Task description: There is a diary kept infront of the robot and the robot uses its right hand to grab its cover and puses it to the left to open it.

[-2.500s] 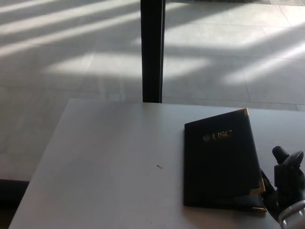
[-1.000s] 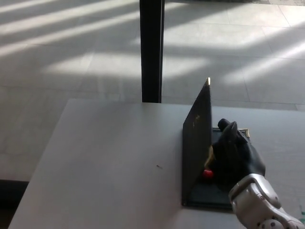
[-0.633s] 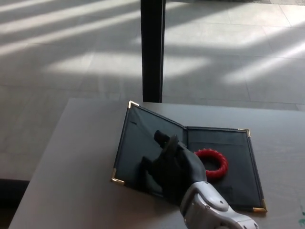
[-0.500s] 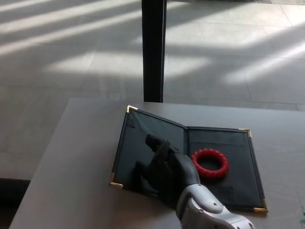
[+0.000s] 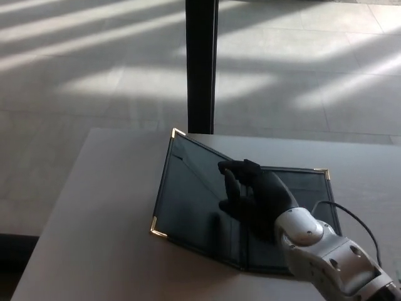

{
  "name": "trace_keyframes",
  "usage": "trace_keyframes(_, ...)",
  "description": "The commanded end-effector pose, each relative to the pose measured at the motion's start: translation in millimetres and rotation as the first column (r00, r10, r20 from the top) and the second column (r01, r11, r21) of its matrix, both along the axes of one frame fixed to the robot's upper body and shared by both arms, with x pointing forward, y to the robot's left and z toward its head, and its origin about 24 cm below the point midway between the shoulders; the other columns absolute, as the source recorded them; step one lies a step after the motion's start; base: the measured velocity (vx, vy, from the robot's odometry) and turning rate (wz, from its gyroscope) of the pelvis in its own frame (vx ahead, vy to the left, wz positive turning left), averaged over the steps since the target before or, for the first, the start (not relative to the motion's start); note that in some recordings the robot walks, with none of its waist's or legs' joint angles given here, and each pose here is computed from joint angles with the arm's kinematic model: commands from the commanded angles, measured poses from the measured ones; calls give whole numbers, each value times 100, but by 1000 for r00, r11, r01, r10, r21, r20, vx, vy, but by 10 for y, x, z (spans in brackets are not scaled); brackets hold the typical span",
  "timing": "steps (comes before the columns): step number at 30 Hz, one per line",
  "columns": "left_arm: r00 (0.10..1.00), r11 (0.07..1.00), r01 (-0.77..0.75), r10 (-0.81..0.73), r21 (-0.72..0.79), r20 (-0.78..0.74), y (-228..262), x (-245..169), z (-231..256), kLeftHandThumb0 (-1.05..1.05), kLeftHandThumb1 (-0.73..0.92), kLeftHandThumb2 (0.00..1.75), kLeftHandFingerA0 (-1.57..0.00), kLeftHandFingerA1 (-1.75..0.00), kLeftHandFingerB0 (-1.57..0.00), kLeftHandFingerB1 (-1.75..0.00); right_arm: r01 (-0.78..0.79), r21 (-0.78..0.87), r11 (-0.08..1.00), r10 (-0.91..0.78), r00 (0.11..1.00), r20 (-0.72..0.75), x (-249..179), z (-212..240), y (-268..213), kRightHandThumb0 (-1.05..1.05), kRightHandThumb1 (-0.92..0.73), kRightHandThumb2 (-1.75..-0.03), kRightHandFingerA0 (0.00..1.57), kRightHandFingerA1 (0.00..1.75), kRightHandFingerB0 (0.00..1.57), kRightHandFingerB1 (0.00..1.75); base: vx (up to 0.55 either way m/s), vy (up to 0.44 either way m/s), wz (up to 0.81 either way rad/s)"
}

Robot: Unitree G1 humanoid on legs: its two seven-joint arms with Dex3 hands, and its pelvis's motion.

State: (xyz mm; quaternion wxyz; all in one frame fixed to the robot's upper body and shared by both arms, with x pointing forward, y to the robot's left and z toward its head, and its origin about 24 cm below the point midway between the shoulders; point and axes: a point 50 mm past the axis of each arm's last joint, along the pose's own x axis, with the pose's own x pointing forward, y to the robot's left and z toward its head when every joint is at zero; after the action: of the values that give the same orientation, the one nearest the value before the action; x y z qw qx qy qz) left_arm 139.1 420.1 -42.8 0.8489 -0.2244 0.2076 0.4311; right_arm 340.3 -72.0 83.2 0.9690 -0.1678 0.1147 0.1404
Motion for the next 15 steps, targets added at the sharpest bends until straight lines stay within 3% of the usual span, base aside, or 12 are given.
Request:
trace_keyframes(1,999,997,18,-15,74,-37,126,68,161,-105,82,150,-56,-152,-38,-134,-129,-618,776,250,962,112,217,144,-133,-73,-66,-116,87,114,1,46,0,0,0)
trace_keyframes(2,999,997,20,-17,79,-43,127,80,168,-105,81,149,-59,-152,-38,-133,-159,-610,777,264,961,86,217,126,-82,-92,-92,-74,88,139,18,43,0,0,0)
trace_keyframes(5,998,996,37,-33,86,-45,120,110,178,-105,92,109,-42,-175,-30,-155,-194,-598,778,294,953,74,176,60,26,-93,-92,-77,88,165,17,44,0,0,0)
trace_keyframes(6,999,996,37,-34,84,-42,120,114,180,-105,92,109,-42,-175,-29,-154,-213,-587,781,304,951,60,158,37,74,-84,-74,-119,72,117,1,47,0,0,0)
trace_keyframes(7,998,996,40,-36,85,-42,118,116,179,-105,80,148,-57,-149,-37,-131,-235,-568,789,312,949,41,139,22,119,-94,-92,-75,66,131,13,41,0,0,0)
trace_keyframes(8,999,996,38,-35,83,-40,117,120,180,-105,79,147,-60,-150,-41,-133,-248,-561,790,320,947,33,122,9,167,-93,-92,-75,66,124,13,41,0,0,0)
trace_keyframes(9,999,996,34,-31,82,-40,116,125,181,-105,79,149,-59,-151,-39,-134,-260,-558,788,337,941,37,111,-13,214,-94,-79,-115,46,79,15,50,0,0,0)
trace_keyframes(10,999,997,28,-26,76,-32,113,128,178,-105,79,147,-64,-152,-48,-139,-278,-560,781,356,934,34,88,-33,324,-90,-77,-114,26,57,15,49,0,0,0)
trace_keyframes(12,999,997,28,-25,78,-36,112,132,179,-105,80,147,-61,-151,-44,-137,-292,-555,779,372,928,34,69,-40,412,-90,-77,-115,43,72,15,50,0,0,0)
trace_keyframes(13,998,996,35,-31,85,-48,113,133,180,-105,81,148,-58,-150,-41,-135,-305,-547,780,383,923,30,54,-44,474,-95,-92,-78,37,61,16,40,0,0,0)
trace_keyframes(14,998,996,40,-37,81,-46,92,156,169,-105,81,148,-58,-150,-41,-135,-301,-550,779,379,925,31,58,-39,447,-95,-92,-78,37,61,16,40,0,0,0)
trace_keyframes(15,998,996,42,-38,83,-47,92,158,171,-105,92,108,-45,-175,-35,-159,-307,-548,778,388,921,34,47,-39,501,-94,-91,-77,57,103,16,41,0,0,0)
